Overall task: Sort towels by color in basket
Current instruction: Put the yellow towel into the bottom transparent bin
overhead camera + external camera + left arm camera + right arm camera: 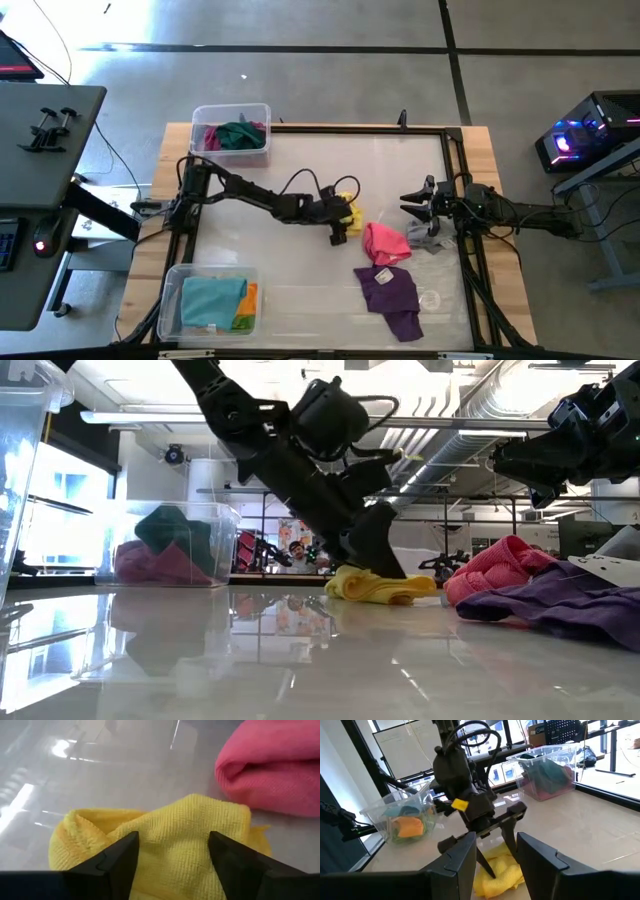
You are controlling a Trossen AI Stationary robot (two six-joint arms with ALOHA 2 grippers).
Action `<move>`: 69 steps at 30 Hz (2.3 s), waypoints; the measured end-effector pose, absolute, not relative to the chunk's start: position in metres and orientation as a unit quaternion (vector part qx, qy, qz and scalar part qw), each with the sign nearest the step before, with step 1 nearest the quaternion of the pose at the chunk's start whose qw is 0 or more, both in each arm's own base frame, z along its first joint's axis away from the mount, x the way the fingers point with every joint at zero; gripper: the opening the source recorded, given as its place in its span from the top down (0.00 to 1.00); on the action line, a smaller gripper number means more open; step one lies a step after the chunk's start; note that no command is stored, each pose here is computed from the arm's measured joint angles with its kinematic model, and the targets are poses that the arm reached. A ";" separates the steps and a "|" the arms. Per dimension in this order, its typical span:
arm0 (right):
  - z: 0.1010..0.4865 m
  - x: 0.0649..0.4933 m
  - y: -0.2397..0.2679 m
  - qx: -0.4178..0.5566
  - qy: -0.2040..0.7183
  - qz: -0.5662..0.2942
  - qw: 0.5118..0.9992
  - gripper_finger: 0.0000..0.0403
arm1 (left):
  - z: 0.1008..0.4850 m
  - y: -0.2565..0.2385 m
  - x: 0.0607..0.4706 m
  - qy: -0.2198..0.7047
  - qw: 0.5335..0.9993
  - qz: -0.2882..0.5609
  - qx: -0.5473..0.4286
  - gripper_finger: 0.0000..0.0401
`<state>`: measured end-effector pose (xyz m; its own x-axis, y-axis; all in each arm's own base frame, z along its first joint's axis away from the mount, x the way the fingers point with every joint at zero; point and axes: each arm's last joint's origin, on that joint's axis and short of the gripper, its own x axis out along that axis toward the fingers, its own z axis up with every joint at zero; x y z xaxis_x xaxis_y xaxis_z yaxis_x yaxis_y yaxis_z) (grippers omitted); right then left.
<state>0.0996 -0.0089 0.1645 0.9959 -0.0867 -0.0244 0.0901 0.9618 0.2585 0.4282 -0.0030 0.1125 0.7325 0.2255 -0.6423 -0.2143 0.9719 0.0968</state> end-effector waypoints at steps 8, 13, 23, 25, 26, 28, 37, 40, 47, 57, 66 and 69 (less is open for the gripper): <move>0.165 0.100 -0.009 0.131 0.007 -0.045 0.990 0.66 | 0.089 -0.004 0.429 0.375 0.922 0.097 0.007 0.51; 0.164 0.100 -0.009 0.131 0.007 -0.045 0.990 0.66 | 0.083 -0.009 0.429 0.383 0.921 0.075 0.008 0.78; 0.164 0.100 -0.009 0.131 0.008 -0.045 0.990 0.66 | 0.126 -0.036 0.423 0.349 0.935 0.023 0.053 0.97; 0.164 0.100 -0.009 0.131 0.008 -0.045 0.990 0.66 | 0.151 -0.047 0.419 0.323 0.944 0.019 0.069 0.99; 0.164 0.100 -0.009 0.131 0.008 -0.045 0.990 0.66 | 0.168 -0.053 0.417 0.306 0.949 0.022 0.079 0.99; 0.164 0.100 -0.009 0.131 0.009 -0.045 0.990 0.66 | 0.197 -0.067 0.412 0.286 0.952 0.037 0.104 0.99; 0.164 0.100 -0.009 0.131 0.009 -0.045 0.990 0.66 | 0.281 -0.140 0.385 0.355 0.913 0.080 0.182 0.99; 0.164 0.100 -0.009 0.131 0.010 -0.045 0.990 0.66 | 0.296 -0.157 0.374 0.379 0.909 0.092 0.146 0.99; 0.164 0.100 -0.009 0.131 0.009 -0.045 0.990 0.66 | 0.326 -0.175 0.329 0.463 0.865 0.190 -0.033 0.99; 0.164 0.100 -0.009 0.131 0.009 -0.045 0.990 0.66 | 0.326 -0.221 0.271 0.550 0.749 0.277 -0.245 0.97; 0.164 0.100 -0.009 0.131 0.009 -0.045 0.990 0.66 | 0.327 -0.262 0.224 0.476 0.763 0.327 -0.290 0.95; 0.164 0.100 -0.009 0.131 0.009 -0.045 0.990 0.66 | 0.325 -0.269 0.211 0.457 0.756 0.347 -0.315 0.94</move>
<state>0.0999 -0.0089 0.1641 0.9958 -0.0866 -0.0301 0.0914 0.9617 0.2585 0.2107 -0.2688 0.3252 0.3424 0.2364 -0.9093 -0.8122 0.5610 -0.1600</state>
